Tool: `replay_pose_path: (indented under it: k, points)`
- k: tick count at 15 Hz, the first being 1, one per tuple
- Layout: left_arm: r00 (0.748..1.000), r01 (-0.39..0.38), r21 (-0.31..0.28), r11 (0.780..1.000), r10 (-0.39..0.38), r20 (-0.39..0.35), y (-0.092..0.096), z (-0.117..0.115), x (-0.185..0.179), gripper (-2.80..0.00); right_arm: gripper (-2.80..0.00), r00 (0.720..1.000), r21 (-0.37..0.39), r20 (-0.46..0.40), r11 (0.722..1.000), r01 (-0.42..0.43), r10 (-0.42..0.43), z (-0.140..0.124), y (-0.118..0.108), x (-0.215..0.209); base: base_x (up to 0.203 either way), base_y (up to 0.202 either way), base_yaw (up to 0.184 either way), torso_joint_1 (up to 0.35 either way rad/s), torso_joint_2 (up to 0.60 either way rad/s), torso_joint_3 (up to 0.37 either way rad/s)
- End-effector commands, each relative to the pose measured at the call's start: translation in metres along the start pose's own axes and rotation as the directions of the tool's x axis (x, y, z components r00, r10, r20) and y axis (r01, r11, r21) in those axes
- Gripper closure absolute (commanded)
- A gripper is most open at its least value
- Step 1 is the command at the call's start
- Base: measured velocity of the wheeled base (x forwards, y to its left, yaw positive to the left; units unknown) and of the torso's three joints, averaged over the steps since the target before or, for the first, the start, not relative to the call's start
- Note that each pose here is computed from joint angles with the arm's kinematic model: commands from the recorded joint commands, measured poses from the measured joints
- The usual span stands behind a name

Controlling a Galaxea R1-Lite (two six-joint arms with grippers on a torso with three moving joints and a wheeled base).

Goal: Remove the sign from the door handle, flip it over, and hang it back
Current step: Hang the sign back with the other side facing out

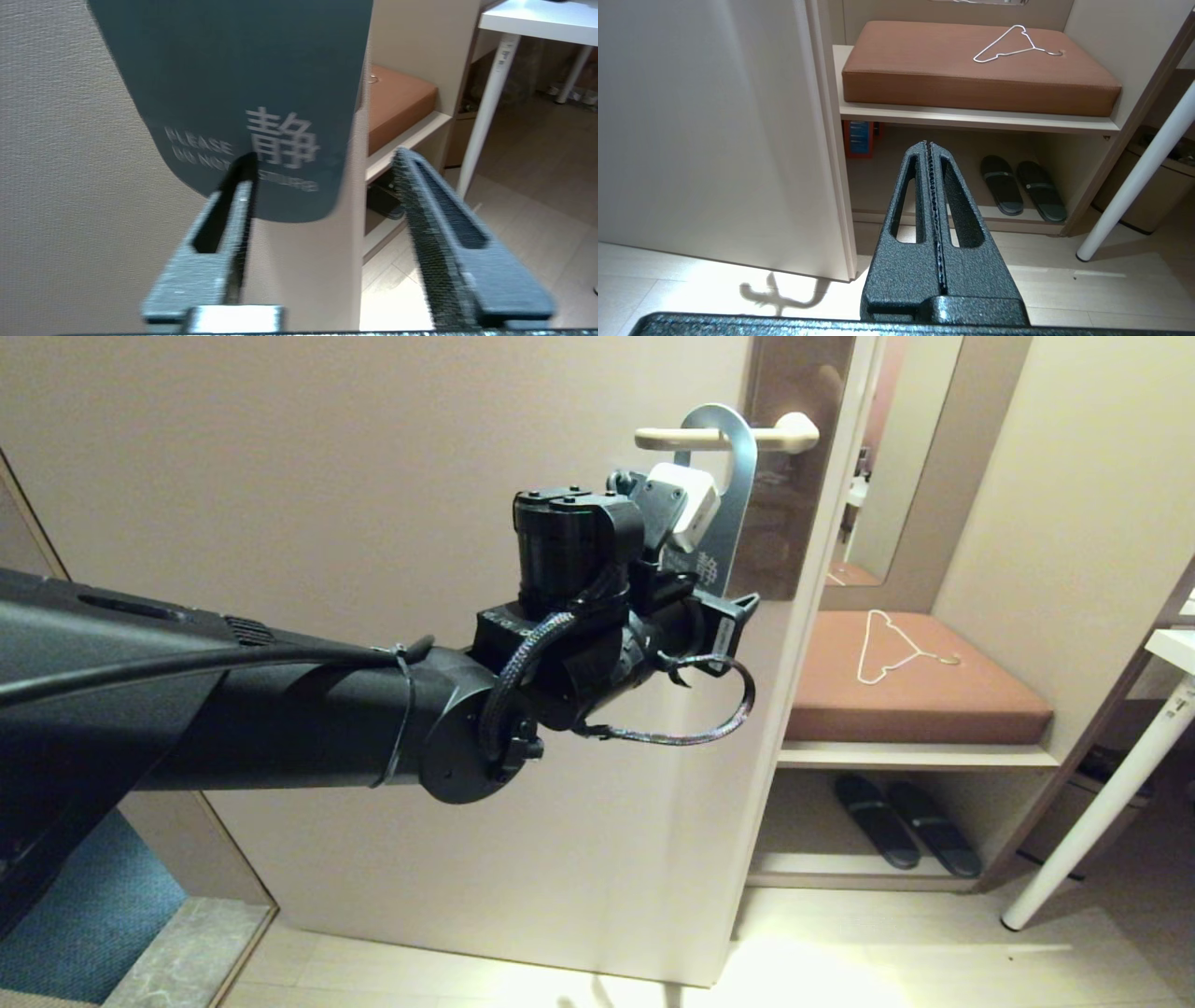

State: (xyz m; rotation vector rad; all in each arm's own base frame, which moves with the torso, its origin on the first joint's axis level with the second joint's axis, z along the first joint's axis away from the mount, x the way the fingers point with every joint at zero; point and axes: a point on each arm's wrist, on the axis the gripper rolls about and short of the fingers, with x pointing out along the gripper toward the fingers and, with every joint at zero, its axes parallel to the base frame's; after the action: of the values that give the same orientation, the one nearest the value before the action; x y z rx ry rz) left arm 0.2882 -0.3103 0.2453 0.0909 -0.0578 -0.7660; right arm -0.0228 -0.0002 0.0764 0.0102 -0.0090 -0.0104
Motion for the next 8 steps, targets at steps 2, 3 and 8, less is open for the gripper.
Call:
replay_pose_path:
  k: [2,3,8]
  points:
    - [1.000,0.006,0.001,1.000,-0.006,0.006,-0.004,0.002,-0.001,-2.80,0.00,1.000,0.001,0.000,1.000,0.000,0.000,0.000,0.000,0.000,0.000,0.000,0.000,0.000,0.00,0.000]
    - [1.000,0.007,-0.001,1.000,-0.007,0.010,-0.004,0.004,-0.003,-2.80,0.00,1.000,0.001,0.000,1.000,0.000,0.000,0.000,0.000,0.000,0.000,0.000,0.000,0.000,0.00,0.000]
    - [0.999,-0.025,-0.006,1.000,0.025,0.048,0.010,0.021,-0.013,-2.80,0.00,1.000,0.001,0.000,1.000,0.000,0.000,0.000,0.000,0.000,0.000,0.000,0.000,0.000,0.00,0.000]
